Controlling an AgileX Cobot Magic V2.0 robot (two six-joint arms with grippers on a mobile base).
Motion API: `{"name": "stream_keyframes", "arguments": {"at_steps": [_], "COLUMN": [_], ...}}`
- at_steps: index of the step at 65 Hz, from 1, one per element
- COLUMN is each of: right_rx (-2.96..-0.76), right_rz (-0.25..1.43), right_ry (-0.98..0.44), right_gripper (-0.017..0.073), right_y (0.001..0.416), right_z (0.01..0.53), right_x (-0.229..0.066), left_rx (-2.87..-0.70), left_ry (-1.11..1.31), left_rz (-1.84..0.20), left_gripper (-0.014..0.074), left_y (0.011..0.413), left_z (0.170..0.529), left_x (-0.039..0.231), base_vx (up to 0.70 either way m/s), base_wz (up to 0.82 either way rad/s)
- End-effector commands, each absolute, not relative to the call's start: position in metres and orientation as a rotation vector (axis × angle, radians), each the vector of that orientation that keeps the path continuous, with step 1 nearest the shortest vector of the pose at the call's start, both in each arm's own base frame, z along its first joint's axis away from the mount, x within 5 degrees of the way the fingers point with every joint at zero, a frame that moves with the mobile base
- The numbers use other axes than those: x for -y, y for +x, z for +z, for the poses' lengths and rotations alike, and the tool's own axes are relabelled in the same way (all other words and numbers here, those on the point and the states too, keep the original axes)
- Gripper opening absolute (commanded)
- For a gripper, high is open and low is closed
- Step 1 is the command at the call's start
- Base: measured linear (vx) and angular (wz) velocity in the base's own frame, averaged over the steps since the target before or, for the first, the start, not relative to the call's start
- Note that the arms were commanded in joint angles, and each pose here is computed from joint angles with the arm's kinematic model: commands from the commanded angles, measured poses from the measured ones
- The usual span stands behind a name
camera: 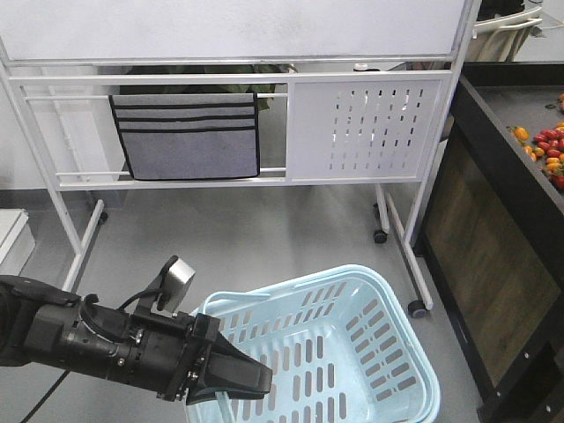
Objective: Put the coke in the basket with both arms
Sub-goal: 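Drive past the whiteboard stand carrying the basket in the left gripper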
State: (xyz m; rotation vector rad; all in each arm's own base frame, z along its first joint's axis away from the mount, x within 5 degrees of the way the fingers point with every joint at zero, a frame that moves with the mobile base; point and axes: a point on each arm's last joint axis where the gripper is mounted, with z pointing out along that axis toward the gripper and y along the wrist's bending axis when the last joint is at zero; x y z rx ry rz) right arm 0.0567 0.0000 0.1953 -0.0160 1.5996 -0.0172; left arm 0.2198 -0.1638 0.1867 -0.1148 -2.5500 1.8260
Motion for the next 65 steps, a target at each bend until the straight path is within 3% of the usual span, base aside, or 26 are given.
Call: {"name": "stream_keyframes", "arguments": {"at_steps": [1, 33, 65], "right_rx": [-1.52, -1.52, -1.52], "right_rz": [-0.03, -0.03, -0.03], "right_ry": [-0.016, -0.016, -0.016], "right_gripper": [-0.001, -0.001, -0.001], "right_y": [0.0561, 0.0561, 0.0561], "right_z": [0.2002, 0.2002, 0.2002], "right_x": [0.0004, 0.0004, 0.0004], "left_rx": [2.435, 2.435, 2.435], "left_ry": [-0.172, -0.172, -0.172], "left_rz": [2.005, 2.005, 2.005], "left_gripper": [-0.0006, -0.0006, -0.0006], "left_y": [0.2167, 0.2167, 0.2167], "left_z": [0.2122, 0.2122, 0.2122], "left_x": [0.1672, 0.1672, 0.1672], "base_vx": [0.17, 0.19, 0.18], "base_wz": [0.02, 0.12, 0.4]}}
